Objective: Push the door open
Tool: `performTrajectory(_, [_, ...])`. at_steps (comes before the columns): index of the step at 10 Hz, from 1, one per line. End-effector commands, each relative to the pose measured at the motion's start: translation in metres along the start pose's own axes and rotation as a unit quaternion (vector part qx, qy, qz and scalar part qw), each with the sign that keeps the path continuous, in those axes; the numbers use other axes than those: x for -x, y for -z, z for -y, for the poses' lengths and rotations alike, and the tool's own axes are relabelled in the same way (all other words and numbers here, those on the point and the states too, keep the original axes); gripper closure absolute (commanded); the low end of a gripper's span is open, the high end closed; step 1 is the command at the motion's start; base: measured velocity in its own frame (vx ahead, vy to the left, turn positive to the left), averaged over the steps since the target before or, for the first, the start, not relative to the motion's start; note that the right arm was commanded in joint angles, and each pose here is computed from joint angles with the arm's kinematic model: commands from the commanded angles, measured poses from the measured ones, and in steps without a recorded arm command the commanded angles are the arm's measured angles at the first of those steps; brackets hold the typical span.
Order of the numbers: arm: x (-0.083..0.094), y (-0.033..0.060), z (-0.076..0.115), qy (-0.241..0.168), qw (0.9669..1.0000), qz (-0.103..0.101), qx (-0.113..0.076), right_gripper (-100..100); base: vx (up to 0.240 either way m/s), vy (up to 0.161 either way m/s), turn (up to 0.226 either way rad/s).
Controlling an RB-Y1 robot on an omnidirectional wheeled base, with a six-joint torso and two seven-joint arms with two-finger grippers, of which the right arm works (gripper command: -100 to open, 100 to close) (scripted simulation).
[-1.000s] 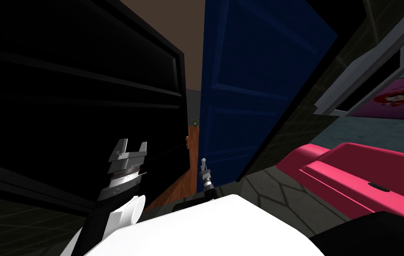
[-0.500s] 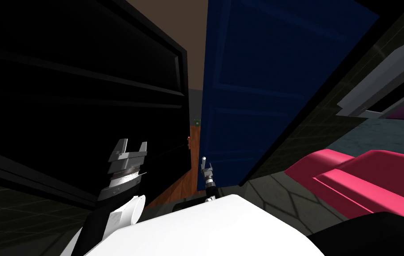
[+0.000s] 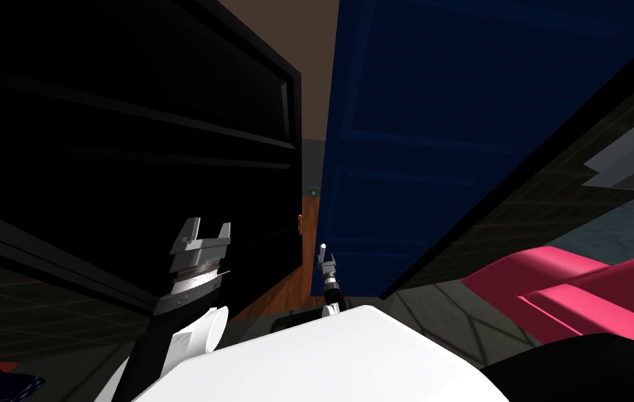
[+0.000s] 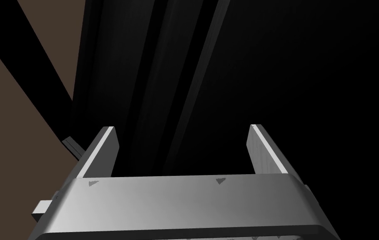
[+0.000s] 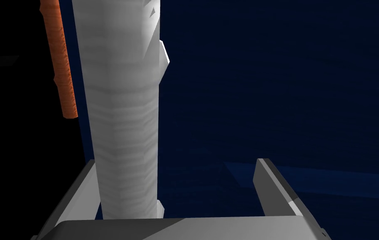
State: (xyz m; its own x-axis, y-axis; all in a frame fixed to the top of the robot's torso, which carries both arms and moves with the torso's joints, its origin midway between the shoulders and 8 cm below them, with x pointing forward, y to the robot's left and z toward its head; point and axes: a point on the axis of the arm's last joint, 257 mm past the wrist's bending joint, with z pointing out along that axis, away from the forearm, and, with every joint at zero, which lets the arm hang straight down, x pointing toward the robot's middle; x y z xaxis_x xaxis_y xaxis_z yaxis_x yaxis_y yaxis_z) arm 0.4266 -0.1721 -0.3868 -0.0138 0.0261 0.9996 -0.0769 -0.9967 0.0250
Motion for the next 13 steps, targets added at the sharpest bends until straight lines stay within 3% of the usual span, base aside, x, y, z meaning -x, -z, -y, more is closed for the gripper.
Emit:
performTrajectory(1, [-0.002, -0.0003, -0.020, 0.006, 0.9998, -0.008, 0.019, 100, 0.002, 0.002, -0.010])
performTrajectory(5, [-0.002, -0.0044, -0.036, 0.008, 0.9991, -0.010, 0.041, 100, 0.008, -0.008, 0.056])
performTrajectory(9, [-0.002, -0.0044, -0.036, 0.008, 0.9991, -0.010, 0.041, 100, 0.014, -0.003, 0.003])
performTrajectory(10, [-0.003, -0.0063, -0.044, 0.009, 0.9985, -0.011, 0.052, 100, 0.004, -0.012, 0.100])
performTrajectory(13, [-0.003, -0.0063, -0.044, 0.009, 0.9985, -0.011, 0.052, 100, 0.011, -0.011, 0.016])
